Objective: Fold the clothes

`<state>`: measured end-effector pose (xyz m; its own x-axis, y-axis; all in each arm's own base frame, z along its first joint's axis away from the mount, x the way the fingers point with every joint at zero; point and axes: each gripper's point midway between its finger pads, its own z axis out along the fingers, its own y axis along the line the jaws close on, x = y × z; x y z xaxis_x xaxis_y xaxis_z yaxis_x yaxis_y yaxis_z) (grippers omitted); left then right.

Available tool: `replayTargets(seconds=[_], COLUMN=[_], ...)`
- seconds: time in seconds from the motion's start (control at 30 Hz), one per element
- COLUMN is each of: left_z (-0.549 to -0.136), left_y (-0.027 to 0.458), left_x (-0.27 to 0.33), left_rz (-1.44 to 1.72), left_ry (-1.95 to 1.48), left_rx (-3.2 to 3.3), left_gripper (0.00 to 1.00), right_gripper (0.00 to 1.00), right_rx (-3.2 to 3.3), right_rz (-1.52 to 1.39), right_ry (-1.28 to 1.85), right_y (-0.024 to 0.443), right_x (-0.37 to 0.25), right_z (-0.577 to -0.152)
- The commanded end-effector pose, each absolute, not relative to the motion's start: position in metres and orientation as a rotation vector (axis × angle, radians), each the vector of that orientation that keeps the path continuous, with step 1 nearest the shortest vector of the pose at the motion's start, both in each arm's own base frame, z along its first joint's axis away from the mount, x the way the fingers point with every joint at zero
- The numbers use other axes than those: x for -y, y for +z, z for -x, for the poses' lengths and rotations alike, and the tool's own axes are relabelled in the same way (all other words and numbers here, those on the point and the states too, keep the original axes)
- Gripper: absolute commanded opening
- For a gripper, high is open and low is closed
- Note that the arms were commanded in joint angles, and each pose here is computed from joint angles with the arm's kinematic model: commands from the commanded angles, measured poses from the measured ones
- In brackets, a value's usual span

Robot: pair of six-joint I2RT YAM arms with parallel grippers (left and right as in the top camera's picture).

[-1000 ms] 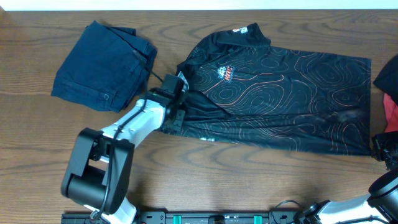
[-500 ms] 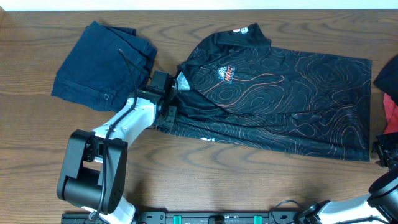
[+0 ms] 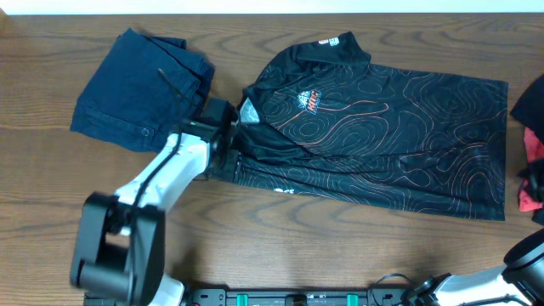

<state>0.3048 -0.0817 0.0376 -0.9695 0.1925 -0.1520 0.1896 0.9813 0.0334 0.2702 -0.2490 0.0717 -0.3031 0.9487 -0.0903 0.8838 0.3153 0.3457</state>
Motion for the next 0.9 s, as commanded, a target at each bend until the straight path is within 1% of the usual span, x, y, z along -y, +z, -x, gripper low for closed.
replayTargets(seconds=[0.0, 0.07, 0.1, 0.2, 0.27, 0.37, 0.43, 0.47, 0.67, 0.77, 0.87], left_z=[-0.332, -0.337, -0.338, -0.339, -0.336, -0.332, -0.329, -0.326, -0.313, -0.312, -0.313], left_y=[0.097, 0.119, 0.127, 0.139, 0.137, 0.130, 0.126, 0.124, 0.119, 0.119, 0.119], left_x=[0.090, 0.097, 0.103, 0.116, 0.119, 0.118, 0.117, 0.117, 0.113, 0.116, 0.116], left_rz=[-0.264, -0.265, -0.271, -0.292, -0.291, -0.291, -0.292, -0.292, -0.293, -0.297, -0.293], left_ry=[-0.038, -0.104, -0.151, -0.258, -0.286, -0.282, -0.278, -0.276, -0.267, -0.293, -0.297], left_rx=[-2.793, -2.722, -2.691, -2.649, -2.659, -2.693, -2.715, -2.730, -2.788, -2.791, -2.789], left_gripper=[0.79, 0.80, 0.80, 0.81, 0.80, 0.80, 0.80, 0.80, 0.80, 0.81, 0.81], right_gripper=[0.27, 0.26, 0.27, 0.40, 0.43, 0.42, 0.39, 0.39, 0.38, 0.37, 0.38], right_rx=[-2.270, -2.291, -2.310, -2.390, -2.432, -2.488, -2.512, -2.524, -2.566, -2.574, -2.592], right_rz=[-1.408, -1.342, -1.324, -1.276, -1.207, -1.053, -1.057, -1.077, -1.209, -1.243, -1.274], right_ry=[0.499, 0.522, 0.512, 0.392, 0.323, 0.269, 0.218, 0.200, 0.207, 0.169, 0.102], right_y=[0.116, 0.120, 0.119, 0.109, 0.102, 0.087, 0.074, 0.065, 0.028, 0.024, 0.021], right_x=[0.237, 0.227, 0.222, 0.214, 0.209, 0.198, 0.197, 0.197, 0.197, 0.204, 0.211], right_z=[-0.305, -0.316, -0.320, -0.330, -0.343, -0.368, -0.374, -0.375, -0.369, -0.362, -0.352])
